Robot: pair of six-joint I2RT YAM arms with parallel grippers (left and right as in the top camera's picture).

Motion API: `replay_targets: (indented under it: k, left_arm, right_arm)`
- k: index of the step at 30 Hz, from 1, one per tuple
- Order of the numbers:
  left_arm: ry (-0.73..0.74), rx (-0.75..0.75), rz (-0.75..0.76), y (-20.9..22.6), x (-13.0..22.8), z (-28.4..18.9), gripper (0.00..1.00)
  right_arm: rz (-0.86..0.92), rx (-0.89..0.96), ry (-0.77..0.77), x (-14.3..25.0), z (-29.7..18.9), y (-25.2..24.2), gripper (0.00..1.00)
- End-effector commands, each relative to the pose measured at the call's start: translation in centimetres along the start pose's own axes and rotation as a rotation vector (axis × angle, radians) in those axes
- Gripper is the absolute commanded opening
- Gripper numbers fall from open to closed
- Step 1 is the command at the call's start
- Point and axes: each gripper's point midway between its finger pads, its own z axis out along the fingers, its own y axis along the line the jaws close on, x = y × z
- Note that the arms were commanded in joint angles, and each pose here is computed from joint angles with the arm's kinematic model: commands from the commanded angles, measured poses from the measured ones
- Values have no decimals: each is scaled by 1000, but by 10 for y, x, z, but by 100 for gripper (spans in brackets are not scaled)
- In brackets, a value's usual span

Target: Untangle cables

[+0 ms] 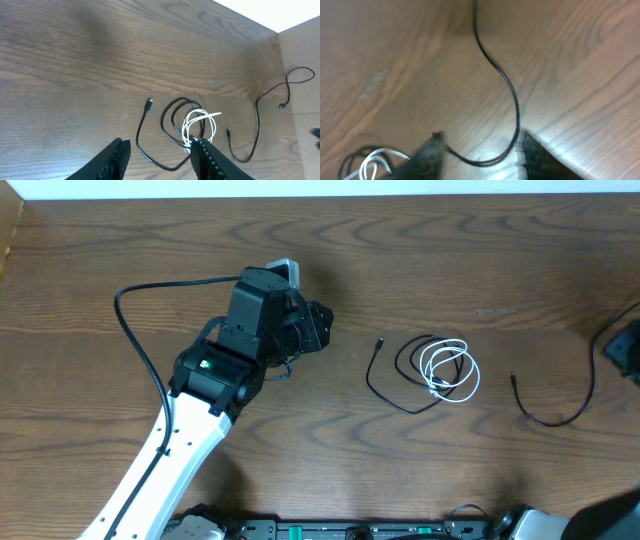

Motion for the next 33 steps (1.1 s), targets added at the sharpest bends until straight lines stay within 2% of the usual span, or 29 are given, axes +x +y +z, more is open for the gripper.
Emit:
replay_targets:
  k: [1, 6, 11, 17, 21, 24, 25, 26, 31, 33]
  left_arm:
    - [-15, 6, 11, -3, -5, -4, 45]
    - [-15, 6, 11, -3, -5, -4, 45]
    - [-10, 3, 10, -2, -3, -4, 45]
    - [2, -7, 8, 0, 0, -4, 45]
    - [-8, -13, 9, 1, -2, -4, 45]
    - [-23, -3, 12, -2, -6, -4, 45]
    - [-33, 4, 14, -3, -8, -4, 45]
    - [-38, 8, 15, -4, -10, -4, 45]
    - [-56, 22, 19, -8, -14, -5, 45]
    - [-63, 26, 21, -9, -16, -5, 45]
  right_arm:
    - [-71, 54, 98, 12, 37, -8, 55]
    - [-193, 53, 174, 17, 81, -9, 58]
    - [-248, 50, 180, 13, 114, -8, 63]
    - [-302, 51, 216, 18, 146, -15, 62]
    - [-310, 56, 262, 28, 164, -21, 56]
    - [-304, 59, 275, 31, 171, -24, 56]
    - [-303, 59, 278, 32, 173, -25, 54]
    - [-302, 59, 276, 31, 175, -25, 47]
    - [-299, 58, 258, 27, 176, -25, 5]
    - [-289, 35, 254, 26, 177, -20, 1]
